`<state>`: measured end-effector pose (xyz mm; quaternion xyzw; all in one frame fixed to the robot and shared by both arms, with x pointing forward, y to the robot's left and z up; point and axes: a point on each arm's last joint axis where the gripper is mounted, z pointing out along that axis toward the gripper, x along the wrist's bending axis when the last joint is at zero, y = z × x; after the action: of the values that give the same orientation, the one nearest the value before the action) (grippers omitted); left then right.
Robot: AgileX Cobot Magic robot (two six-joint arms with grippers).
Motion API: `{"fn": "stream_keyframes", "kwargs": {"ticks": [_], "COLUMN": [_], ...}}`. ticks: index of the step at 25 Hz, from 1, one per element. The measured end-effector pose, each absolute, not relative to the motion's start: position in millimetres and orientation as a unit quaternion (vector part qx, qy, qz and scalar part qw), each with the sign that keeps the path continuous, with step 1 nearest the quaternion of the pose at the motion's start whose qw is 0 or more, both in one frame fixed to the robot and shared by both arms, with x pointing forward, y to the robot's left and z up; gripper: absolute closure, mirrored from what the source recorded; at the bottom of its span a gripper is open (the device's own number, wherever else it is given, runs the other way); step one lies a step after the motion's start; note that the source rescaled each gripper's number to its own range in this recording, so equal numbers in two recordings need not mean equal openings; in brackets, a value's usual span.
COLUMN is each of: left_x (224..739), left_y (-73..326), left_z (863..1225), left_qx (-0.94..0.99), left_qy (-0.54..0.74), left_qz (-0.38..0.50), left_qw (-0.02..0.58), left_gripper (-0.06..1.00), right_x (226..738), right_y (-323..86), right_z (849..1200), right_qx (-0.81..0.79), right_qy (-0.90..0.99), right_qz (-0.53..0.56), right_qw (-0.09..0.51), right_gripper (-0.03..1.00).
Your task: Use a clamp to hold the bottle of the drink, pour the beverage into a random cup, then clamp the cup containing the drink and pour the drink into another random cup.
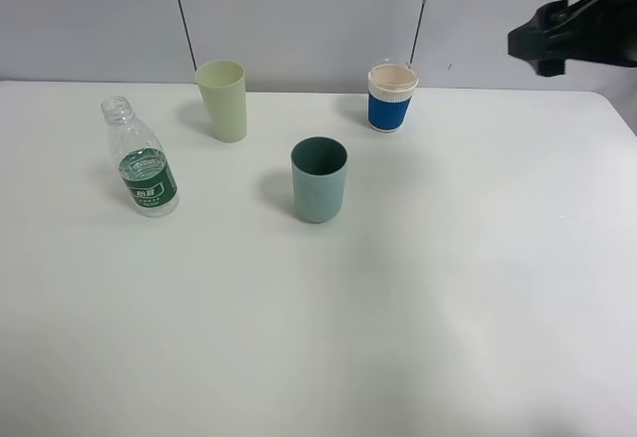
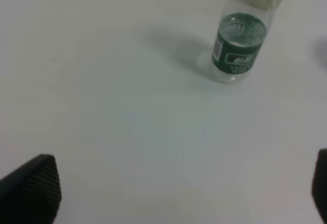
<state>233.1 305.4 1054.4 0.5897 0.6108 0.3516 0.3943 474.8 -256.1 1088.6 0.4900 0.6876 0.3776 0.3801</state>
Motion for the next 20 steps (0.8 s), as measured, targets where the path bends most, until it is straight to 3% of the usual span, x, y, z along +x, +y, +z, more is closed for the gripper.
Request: {"fn": "stream_keyframes", "kwargs": {"ticks": [3, 9, 20], "left_x": [233.1, 233.1, 233.1], "left_y": [305.4, 305.4, 305.4], "left_z": [1054.4, 1054.4, 1054.4], "left_qx": [0.59, 0.59, 0.59], "left_qy": [0.611, 0.611, 0.611], "left_qz": [0.352, 0.352, 0.352], "left_qw": [0.394, 0.394, 0.394], "left_gripper": [-0.05, -0.05, -0.05], "right_x": [456.6, 408.3, 307.1], "right_y": [-270.6, -285.0, -302.1], "right_z": [1103.4, 1128.5, 1140.1], "right_qx": [0.505, 0.519, 0.562], "right_qy": [0.67, 0.647, 0.617], "right_qz": [0.373, 0.373, 0.362], "right_qw": [0.397, 0.415, 0.415], "right_gripper": [0.56, 0.41, 0.4]}}
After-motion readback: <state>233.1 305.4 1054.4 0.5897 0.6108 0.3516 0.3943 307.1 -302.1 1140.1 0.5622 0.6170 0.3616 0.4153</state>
